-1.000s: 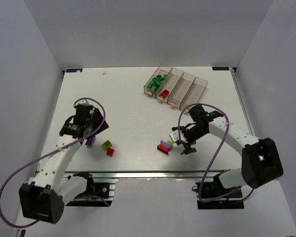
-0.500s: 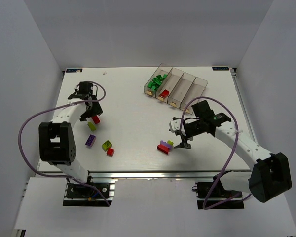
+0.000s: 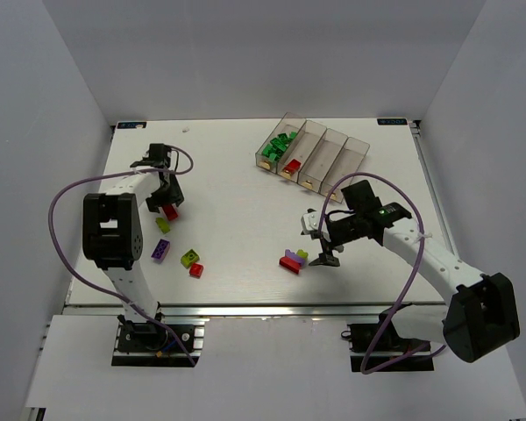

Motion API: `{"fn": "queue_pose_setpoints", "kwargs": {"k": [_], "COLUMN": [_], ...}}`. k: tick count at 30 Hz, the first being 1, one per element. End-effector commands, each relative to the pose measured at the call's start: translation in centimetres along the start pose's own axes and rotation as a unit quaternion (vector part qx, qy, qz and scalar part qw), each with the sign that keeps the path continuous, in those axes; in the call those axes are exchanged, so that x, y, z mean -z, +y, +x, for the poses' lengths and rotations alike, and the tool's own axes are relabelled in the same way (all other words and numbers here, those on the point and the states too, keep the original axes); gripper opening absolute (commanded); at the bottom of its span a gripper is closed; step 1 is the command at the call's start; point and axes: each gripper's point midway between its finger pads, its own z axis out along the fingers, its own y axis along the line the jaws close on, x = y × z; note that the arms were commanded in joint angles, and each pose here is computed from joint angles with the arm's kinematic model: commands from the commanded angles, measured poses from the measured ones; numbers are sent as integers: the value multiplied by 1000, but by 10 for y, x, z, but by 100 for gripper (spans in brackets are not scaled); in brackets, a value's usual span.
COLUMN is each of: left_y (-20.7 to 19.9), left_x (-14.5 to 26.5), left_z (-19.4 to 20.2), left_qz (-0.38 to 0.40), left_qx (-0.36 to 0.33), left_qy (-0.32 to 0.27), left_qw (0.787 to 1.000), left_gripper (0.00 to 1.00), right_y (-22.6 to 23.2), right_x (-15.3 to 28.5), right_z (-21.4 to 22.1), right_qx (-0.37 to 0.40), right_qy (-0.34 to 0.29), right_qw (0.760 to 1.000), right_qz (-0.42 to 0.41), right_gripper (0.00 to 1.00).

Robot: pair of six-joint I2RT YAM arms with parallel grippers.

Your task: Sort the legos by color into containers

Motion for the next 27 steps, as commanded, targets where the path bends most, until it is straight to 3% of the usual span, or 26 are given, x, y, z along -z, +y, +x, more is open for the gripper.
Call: {"fn": "queue_pose_setpoints", "kwargs": {"k": [1, 7, 10, 13, 14, 17, 19, 20, 22, 25, 26, 27], "left_y": [2, -1, -4, -10, -14, -45, -92, -110, -157, -217, -231, -243], "left_x": [-3, -8, -10, -6, -3, 23, 55, 67, 96, 137, 144, 150], "left_z": [5, 11, 11, 7, 5, -13, -21, -21, -18, -13, -12, -14], "left_qz": [3, 14, 21, 37, 48, 138, 250, 284, 351, 433, 448, 461], "left_qx": [-1, 2, 2, 5, 7, 26, 15, 11, -22, -57, -52, -54], "left_qy": [0, 4, 6, 1, -3, -29, -42, -45, -58, -82, -82, -89], "left_qw": [1000, 1000, 1000, 999, 999, 990, 967, 958, 934, 896, 889, 881], "left_gripper": [68, 53, 51, 42, 34, 23, 19, 17, 14, 10, 10, 10], "right_y": [-12, -13, -14, -17, -20, -43, -66, -76, -98, -114, -119, -120], "right_x": [7, 9, 13, 18, 21, 35, 48, 59, 76, 100, 108, 112], "right_z": [-23, -27, -30, -36, -38, -49, -52, -49, -52, -57, -56, -56], "right_qx": [20, 18, 17, 16, 8, -41, -94, -159, -179, -220, -226, -238], "right_qy": [-26, -32, -35, -42, -45, -65, -75, -85, -101, -128, -132, -138], "right_qw": [999, 999, 999, 998, 998, 993, 982, 968, 954, 934, 929, 924], "right_qz": [17, 21, 26, 35, 43, 95, 146, 176, 218, 249, 260, 265], "right_gripper": [89, 89, 89, 89, 89, 86, 82, 78, 69, 32, 10, 2]}}
